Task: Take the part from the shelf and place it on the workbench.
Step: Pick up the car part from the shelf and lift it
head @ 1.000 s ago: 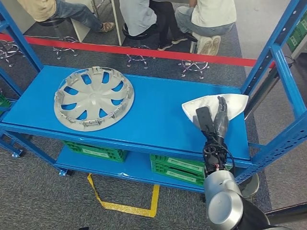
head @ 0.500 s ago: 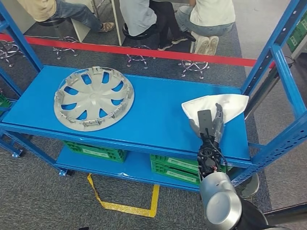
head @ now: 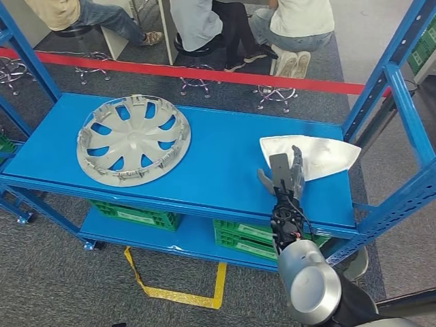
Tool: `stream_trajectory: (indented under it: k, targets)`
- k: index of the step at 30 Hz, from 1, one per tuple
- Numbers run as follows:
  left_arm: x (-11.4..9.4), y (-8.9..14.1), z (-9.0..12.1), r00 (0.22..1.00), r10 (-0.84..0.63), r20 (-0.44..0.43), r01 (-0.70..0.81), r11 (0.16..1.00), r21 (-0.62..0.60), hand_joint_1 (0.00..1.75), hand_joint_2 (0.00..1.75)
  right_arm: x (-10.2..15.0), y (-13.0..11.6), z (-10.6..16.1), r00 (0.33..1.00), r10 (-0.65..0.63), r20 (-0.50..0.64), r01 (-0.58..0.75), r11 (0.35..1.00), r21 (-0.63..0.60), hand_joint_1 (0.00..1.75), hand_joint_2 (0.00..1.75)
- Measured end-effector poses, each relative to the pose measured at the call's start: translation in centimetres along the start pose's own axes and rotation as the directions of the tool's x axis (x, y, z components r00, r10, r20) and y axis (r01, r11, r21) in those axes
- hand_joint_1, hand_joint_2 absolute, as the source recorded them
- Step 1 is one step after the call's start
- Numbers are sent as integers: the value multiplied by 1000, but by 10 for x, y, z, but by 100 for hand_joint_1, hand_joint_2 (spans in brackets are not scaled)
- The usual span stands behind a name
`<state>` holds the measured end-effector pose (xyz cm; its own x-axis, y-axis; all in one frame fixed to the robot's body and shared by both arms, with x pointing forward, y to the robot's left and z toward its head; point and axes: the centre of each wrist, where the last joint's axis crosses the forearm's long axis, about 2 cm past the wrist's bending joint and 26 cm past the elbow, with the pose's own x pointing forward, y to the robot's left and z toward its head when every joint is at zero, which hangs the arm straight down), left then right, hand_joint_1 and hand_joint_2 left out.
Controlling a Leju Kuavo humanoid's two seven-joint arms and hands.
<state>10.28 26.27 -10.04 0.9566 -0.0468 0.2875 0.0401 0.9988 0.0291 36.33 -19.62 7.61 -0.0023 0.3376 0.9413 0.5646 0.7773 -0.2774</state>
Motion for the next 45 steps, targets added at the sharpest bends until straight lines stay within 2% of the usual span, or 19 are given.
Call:
stream_trajectory:
  k: [27,31,37,45]
  targets:
    - [5,-3,0,1000,-7,5,7,1000,-12,0,0,18,15,-4,998,2,59,-7,996,86,0,175]
    - [6,-4,0,1000,-9,7,10,1000,-17,0,0,24,19,-5,996,74,56,-82,984,157,0,175]
    - [5,-4,0,1000,-9,12,10,1000,-28,0,0,44,30,-12,964,264,33,-259,902,346,0,175]
    - [6,-3,0,1000,-10,14,10,999,-37,0,0,58,28,-27,951,301,65,-303,878,370,0,175]
